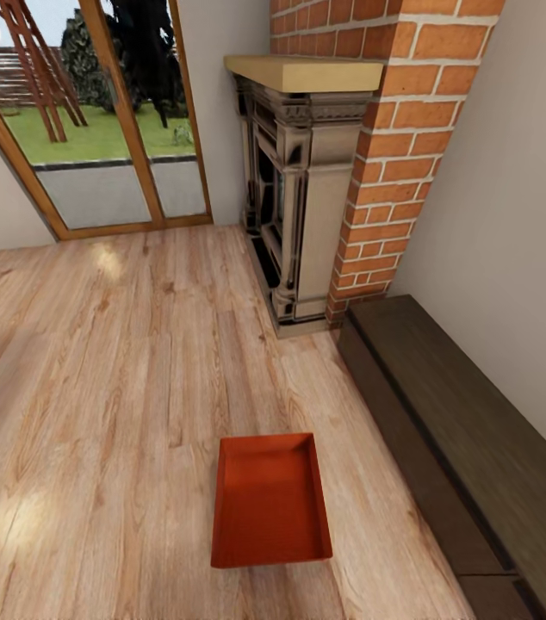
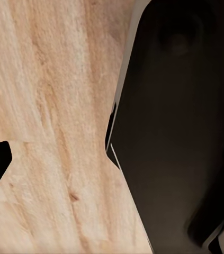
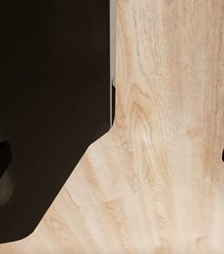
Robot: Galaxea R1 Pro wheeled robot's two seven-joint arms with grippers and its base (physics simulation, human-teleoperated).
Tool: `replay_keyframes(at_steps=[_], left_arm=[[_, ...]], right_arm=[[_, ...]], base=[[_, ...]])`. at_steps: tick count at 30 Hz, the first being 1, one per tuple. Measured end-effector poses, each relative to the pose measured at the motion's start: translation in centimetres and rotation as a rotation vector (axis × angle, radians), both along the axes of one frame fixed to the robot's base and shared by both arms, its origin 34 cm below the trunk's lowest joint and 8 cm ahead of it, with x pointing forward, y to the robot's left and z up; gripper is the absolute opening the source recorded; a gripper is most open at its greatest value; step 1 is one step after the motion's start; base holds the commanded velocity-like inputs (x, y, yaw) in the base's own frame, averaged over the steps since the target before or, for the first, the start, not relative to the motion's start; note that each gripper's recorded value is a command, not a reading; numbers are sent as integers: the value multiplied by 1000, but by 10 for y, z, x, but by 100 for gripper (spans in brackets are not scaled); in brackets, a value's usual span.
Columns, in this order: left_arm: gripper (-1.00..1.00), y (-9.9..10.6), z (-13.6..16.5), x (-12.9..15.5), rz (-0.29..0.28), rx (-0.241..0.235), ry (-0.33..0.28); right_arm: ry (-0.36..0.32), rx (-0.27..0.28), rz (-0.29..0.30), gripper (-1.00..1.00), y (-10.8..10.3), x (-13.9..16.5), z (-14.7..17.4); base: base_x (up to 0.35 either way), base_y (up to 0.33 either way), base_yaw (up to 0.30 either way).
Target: Move the two storage containers from the living room to the garage. In the garage, place one container on the floor and stack the other container on top of it (either order is fine).
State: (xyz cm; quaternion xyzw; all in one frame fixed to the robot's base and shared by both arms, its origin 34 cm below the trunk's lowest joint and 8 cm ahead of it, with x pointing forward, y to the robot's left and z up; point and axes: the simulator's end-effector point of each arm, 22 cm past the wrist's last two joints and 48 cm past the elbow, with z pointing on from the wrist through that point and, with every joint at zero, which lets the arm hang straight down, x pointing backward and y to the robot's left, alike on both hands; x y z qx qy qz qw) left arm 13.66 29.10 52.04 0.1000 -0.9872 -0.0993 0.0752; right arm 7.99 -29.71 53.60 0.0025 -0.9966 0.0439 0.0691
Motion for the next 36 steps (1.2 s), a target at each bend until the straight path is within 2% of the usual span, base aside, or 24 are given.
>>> replay_keyframes(at_steps=[15, 20, 29, 36], left_arm=[[100, 0, 0, 0, 0, -1, 0], [100, 0, 0, 0, 0, -1, 0], [100, 0, 0, 0, 0, -2, 0], [100, -1, 0, 1, -1, -5, -4]], right_arm=[[-2, 0, -7, 100, 1, 0, 0], [1, -1, -11, 100, 2, -1, 0], [-3, -1, -10, 100, 1, 0, 0], [-3, -2, -9, 100, 1, 0, 0]], base=[[0, 0, 0], [0, 0, 166], [0, -1, 22], [0, -138, 0]])
